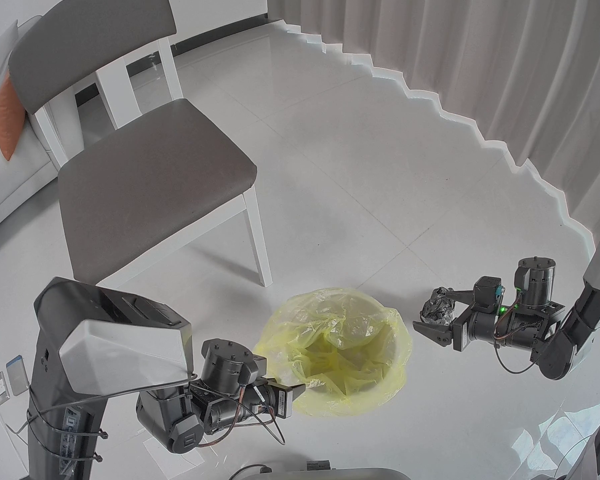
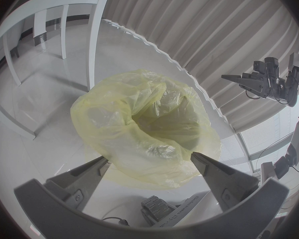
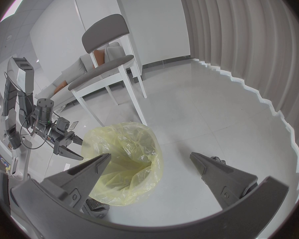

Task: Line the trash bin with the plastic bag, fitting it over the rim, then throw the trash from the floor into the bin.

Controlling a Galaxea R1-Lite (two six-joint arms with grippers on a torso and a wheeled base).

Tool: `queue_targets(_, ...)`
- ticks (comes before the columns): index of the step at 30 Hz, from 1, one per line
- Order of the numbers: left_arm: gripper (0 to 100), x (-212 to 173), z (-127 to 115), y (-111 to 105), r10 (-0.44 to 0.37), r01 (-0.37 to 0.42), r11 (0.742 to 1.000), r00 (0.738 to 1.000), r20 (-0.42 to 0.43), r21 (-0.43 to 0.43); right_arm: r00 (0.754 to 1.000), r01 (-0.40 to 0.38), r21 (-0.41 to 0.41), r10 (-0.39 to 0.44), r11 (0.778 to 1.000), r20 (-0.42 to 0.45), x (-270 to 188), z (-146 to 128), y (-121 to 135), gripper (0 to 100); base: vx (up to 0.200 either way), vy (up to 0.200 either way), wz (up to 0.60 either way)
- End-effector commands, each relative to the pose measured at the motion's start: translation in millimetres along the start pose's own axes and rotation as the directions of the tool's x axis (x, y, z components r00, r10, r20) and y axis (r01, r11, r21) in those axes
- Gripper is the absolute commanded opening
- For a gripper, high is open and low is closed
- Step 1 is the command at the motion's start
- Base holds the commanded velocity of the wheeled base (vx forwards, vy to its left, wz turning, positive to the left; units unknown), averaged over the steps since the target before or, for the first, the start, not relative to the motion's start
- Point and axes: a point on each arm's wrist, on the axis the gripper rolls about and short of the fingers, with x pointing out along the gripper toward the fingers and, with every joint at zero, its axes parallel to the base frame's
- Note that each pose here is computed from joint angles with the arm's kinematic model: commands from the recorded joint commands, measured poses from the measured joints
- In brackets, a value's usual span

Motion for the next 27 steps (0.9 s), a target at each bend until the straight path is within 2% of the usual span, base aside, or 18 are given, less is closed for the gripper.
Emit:
queue_targets(1, 0, 1.0, -2.5, 0.2, 0.006, -0.006, 1.000, 1.000, -0.029, -0.004, 1.000, 0.000, 0.002, 0.000, 1.000, -0.001, -1.3, -1.5, 0.0, 100, 0.000, 0.000, 0.00)
queue_targets(5, 0, -4.3, -5.7, -2.8, 0.002, -0.002, 1.000, 0.999, -0.041, 0.000, 1.000, 0.002, -0.003, -0.002, 1.000, 0.010, -2.3, -1.9, 0.6, 100, 0.000, 0.000, 0.00)
queue_targets(14, 0, -47.1, -11.3, -19.1, -0.032, 0.033, 0.999, 0.997, -0.074, 0.012, 1.000, 0.014, 0.006, -0.014, 1.000, 0.013, -8.9, -4.1, -0.2, 100, 0.000, 0.000, 0.00)
queue_targets(21, 0, -40.9, -12.3, -15.8, -0.024, 0.025, 1.000, 0.997, -0.077, 0.007, 1.000, 0.014, 0.007, -0.014, 1.000, 0.012, -8.0, -4.4, -0.6, 100, 0.000, 0.000, 0.00)
queue_targets(27, 0, -18.0, -21.2, -2.0, -0.010, 0.010, 1.000, 0.998, -0.056, 0.000, 1.000, 0.028, 0.015, -0.028, 1.000, 0.012, -8.3, -5.2, -5.8, 100, 0.000, 0.000, 0.00)
